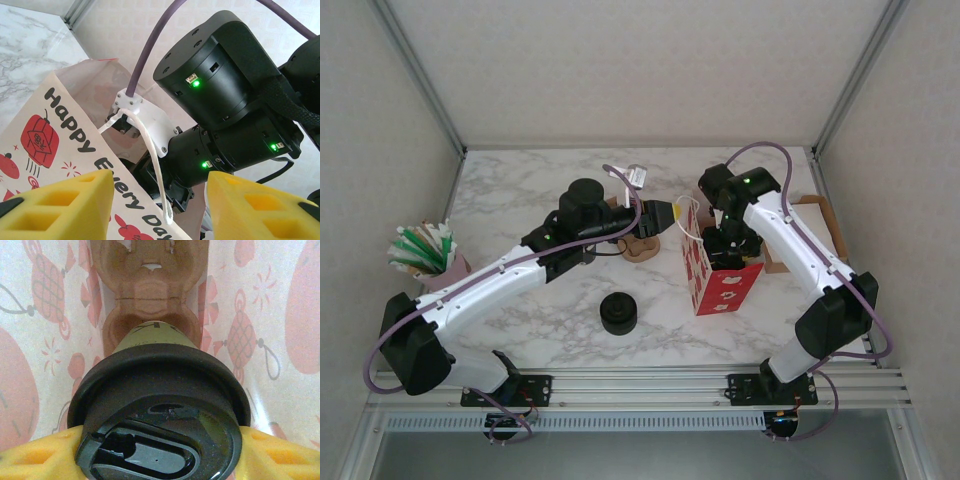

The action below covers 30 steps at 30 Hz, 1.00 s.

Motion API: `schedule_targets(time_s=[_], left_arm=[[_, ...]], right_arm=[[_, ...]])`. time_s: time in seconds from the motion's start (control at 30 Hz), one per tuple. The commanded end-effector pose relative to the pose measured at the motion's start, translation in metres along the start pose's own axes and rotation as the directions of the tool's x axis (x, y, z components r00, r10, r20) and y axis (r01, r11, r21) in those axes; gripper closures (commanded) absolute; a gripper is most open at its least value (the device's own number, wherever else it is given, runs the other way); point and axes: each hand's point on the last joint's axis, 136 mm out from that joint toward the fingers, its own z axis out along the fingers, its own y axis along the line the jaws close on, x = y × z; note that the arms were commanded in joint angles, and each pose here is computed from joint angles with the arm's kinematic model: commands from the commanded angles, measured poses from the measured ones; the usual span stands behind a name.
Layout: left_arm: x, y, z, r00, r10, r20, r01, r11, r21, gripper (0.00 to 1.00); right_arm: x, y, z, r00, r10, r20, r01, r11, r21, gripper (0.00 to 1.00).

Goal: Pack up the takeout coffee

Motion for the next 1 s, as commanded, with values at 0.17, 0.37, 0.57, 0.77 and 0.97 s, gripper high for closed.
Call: schedule_targets(time_s=[0.17, 0.37, 0.57, 0.77, 0.97], left_arm=[[-0.0019, -0.0091, -0.0063, 0.999, 0.028, 0.017, -0.028, 0.999, 0.016, 0.48], [-0.0024, -0.0094, -0.0063, 0.999, 0.028, 0.02, -0.028, 0.999, 0.017, 0.48], [-0.0028, -0.0097, -0.0064, 0.999, 0.027, 0.021, -0.027, 0.999, 0.019, 0.48], [-0.0024, -0.0099, -0.0061, 0.999, 0.027, 0.02, -0.027, 0.999, 0.02, 0.48], [-0.0025, -0.0095, -0.006, 0.999, 0.027, 0.02, -0.027, 0.999, 0.02, 0.48]], right_arm=[[0.0071, -0.0024, 0.0008, 0.999, 0.003, -0.034, -0.002, 1.0, 0.014, 0.33], [0.0074, -0.0022, 0.001, 0.999, 0.003, -0.035, -0.003, 1.0, 0.013, 0.33], [0.0073, -0.0023, 0.0017, 0.999, 0.004, -0.035, -0.003, 1.0, 0.013, 0.33], [0.0077, -0.0023, 0.0017, 0.999, 0.005, -0.036, -0.004, 1.0, 0.011, 0.33], [0.0076, -0.002, 0.0025, 0.999, 0.003, -0.037, -0.002, 1.0, 0.012, 0.33]])
